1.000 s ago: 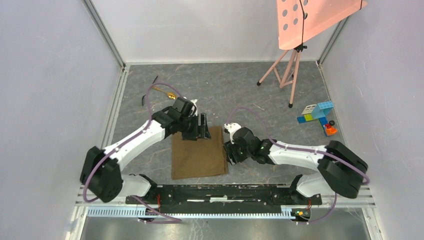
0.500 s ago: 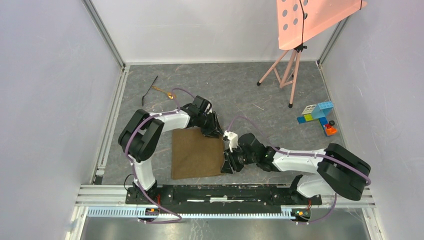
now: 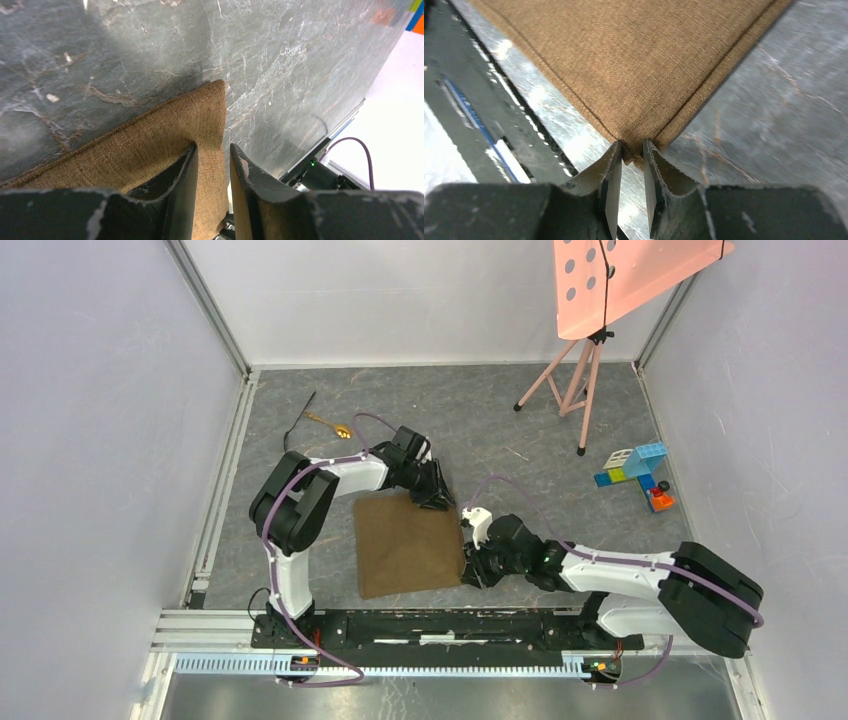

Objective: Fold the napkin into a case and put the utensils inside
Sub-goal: Smooth out the lower triangle-folded napkin at the center of the board, then move the lower triangle-folded napkin to the center of the board.

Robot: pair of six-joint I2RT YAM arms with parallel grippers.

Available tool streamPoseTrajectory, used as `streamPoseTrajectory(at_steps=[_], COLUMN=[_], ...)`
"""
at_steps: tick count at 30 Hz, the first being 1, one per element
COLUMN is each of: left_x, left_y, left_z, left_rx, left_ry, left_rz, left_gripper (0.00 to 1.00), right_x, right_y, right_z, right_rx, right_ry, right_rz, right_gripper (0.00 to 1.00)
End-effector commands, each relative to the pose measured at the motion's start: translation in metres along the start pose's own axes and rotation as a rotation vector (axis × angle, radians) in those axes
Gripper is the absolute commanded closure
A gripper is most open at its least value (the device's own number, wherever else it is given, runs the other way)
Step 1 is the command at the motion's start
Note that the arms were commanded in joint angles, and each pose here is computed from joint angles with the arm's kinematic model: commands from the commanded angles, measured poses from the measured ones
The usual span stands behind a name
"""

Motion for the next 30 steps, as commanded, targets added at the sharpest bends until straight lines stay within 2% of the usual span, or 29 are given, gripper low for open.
streamPoseTrajectory(at_steps=[1, 4, 7, 10, 14, 17, 22, 25, 27, 30], left_x=[-0.013, -0.04, -0.058, -0.061, -0.054, -0.04, -0.019, -0.012, -0.009, -0.01], left_y=[0.011, 0.04, 0.071, 0.1, 0.131, 0.149, 0.172, 0.181, 0.186, 0.192], left_z=[0.016, 0.021, 0.02, 0.016, 0.005, -0.005, -0.019, -0.024, -0.025, -0.025], left_rx=[-0.044, -0.079, -0.122, -0.182, -0.241, -0.272, -0.304, -0.333, -0.354, -0.373], left_ry=[-0.056, -0.104, -0.163, -0.205, -0.22, -0.217, -0.202, -0.193, -0.187, -0.187], left_rz=[0.025, -0.04, -0.059, -0.011, 0.033, 0.086, 0.149, 0.173, 0.181, 0.177], left_gripper=[0.63, 0.58, 0.54, 0.45, 0.41, 0.39, 0.35, 0.34, 0.34, 0.34], right_x=[-0.025, -0.014, 0.004, 0.022, 0.03, 0.025, -0.003, -0.035, -0.063, -0.086], right_y=[0.017, 0.024, 0.028, 0.027, 0.014, 0.006, 0.0, 0.001, 0.006, 0.019], right_z=[-0.009, 0.016, 0.039, 0.057, 0.057, 0.045, 0.016, -0.007, -0.021, -0.022], right_rx=[0.082, 0.04, 0.013, -0.011, -0.011, 0.005, 0.055, 0.089, 0.114, 0.072], right_ry=[0.067, 0.103, 0.126, 0.143, 0.111, 0.09, 0.067, 0.018, -0.064, -0.11], right_rz=[-0.201, -0.195, -0.137, -0.096, -0.049, -0.041, -0.139, -0.268, -0.379, -0.533], right_gripper=[0.72, 0.7, 0.61, 0.55, 0.54, 0.58, 0.68, 0.71, 0.78, 0.81])
Point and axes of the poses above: each gripper's point midway between its finger pads, its own y axis back along the fingers, its own x axis along the line the jaws close on, z = x × y, the point moved 5 cm from there along y, back along the fingers, and after that the axes turned 4 degrees about -y, right-handed, at the moved point
